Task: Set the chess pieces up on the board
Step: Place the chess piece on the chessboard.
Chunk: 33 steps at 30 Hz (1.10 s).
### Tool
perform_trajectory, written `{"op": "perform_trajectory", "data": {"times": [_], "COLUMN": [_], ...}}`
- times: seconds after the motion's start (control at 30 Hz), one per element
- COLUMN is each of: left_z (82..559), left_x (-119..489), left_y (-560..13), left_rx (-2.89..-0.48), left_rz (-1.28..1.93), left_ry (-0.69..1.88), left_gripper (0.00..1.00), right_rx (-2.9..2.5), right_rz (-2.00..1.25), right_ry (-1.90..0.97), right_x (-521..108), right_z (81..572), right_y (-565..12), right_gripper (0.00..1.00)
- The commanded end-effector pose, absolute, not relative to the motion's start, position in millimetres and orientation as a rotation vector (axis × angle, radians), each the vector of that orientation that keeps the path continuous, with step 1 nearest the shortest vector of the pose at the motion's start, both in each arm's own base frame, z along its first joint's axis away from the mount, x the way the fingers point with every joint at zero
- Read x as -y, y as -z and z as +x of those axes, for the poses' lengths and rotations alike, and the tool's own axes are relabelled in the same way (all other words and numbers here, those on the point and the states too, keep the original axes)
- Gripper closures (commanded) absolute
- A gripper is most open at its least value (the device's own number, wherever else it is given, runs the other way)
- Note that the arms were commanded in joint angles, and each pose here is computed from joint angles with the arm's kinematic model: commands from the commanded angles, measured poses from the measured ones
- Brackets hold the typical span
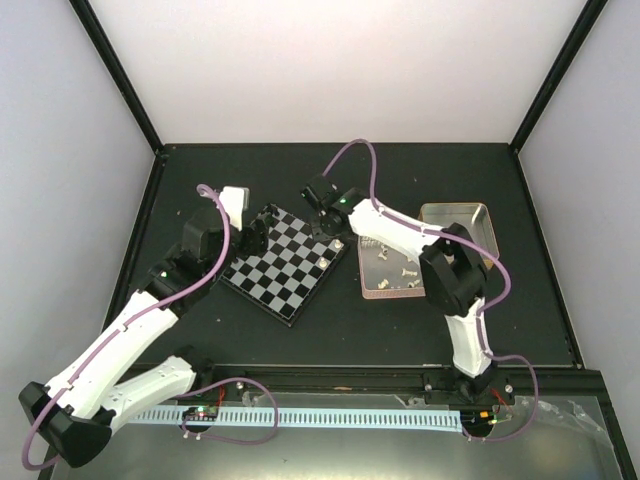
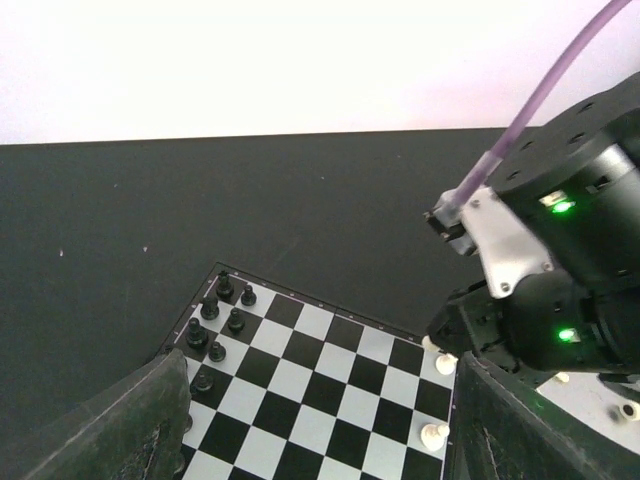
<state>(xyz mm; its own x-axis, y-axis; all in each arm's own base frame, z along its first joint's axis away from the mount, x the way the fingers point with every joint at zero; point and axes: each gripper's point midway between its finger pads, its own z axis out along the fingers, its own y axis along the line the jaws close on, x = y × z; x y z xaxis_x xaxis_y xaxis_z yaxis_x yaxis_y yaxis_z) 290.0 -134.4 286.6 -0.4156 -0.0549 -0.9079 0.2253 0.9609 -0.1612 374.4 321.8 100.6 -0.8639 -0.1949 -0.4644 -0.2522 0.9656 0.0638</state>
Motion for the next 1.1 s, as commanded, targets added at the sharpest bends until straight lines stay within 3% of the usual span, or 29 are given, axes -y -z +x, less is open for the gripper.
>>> {"op": "perform_trajectory", "data": {"times": [0.0, 0.73, 0.87, 1.07], "left_z": [291.2, 293.8, 293.9, 293.8], "left_x": [128.1, 128.6, 128.9, 129.7], "left_y": [-295.7, -290.7, -289.9, -289.2], "left_rx": [-1.941, -1.959, -1.962, -1.965], "left_rz": [0.088, 0.09, 0.093, 0.094], "left_ry": [0.304, 0.301, 0.302, 0.306], "left_gripper": [0.25, 0.25, 0.24, 0.24], "right_rx": [-2.661, -2.722, -2.724, -2.702], "right_rz": [-0.385, -0.415, -0.411, -0.425], "right_ry": [-0.124, 0.021, 0.027, -0.036], "right_x": [-330.5, -332.5, -331.4, -338.3], "right_z": [375.9, 387.0, 386.9, 387.1], "right_y": [-93.9, -53.6, -54.4, -72.3], "right_gripper": [0.98, 0.95, 0.9, 0.73]}}
